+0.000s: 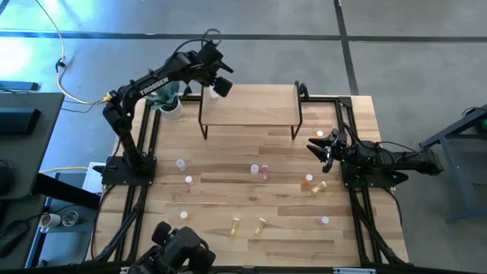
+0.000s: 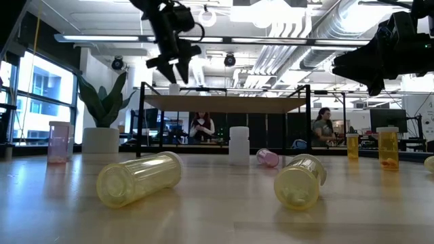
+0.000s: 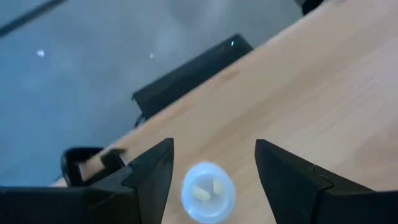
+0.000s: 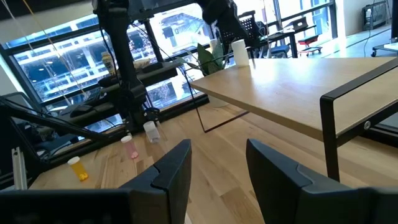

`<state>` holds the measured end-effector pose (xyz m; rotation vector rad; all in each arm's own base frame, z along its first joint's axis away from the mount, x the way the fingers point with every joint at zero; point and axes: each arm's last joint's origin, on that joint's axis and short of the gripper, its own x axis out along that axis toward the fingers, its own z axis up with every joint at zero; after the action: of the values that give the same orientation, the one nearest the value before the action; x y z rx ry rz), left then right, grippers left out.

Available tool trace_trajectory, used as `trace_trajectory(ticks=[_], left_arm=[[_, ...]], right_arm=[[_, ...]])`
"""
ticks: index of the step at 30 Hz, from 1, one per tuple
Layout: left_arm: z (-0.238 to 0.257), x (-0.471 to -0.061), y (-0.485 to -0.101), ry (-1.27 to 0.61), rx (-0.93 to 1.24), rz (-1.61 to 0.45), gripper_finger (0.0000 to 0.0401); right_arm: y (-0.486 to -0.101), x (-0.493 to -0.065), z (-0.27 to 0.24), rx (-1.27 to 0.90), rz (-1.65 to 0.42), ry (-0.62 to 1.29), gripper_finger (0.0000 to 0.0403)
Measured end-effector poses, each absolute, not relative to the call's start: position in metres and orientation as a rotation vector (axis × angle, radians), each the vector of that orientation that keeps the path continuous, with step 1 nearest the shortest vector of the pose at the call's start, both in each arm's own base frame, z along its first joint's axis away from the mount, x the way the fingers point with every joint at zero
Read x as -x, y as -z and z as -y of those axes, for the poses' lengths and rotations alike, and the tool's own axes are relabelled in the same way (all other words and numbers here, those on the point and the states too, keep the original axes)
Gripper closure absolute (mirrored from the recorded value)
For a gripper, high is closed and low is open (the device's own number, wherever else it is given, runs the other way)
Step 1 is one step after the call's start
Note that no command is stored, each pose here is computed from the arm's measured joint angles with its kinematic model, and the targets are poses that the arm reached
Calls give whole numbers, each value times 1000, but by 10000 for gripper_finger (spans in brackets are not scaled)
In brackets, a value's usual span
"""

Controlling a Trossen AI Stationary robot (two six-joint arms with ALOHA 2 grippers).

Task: Pick and place medicine bottles onto shelf by color
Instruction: Put the top right orange pill bottle on the shelf

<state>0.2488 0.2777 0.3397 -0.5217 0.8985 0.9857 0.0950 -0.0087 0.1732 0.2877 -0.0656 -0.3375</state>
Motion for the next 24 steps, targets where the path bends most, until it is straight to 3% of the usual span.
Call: trace_trajectory(ticks=[6,15,20,24], left_arm=[[-272,-244,-386,-964,450,-835,187],[-235,-234,-442,-789,370,-722,189],[-208,-225,-447,-777,377,-717,189],[-188,-223,-429,-763,424,-735,190]], right_arm=[[-173,-95,9,-288,66,337,257],[-173,-95,9,-288,66,337,257],[-173,-95,9,-288,66,337,257],[-173,-95,9,-288,66,337,257]])
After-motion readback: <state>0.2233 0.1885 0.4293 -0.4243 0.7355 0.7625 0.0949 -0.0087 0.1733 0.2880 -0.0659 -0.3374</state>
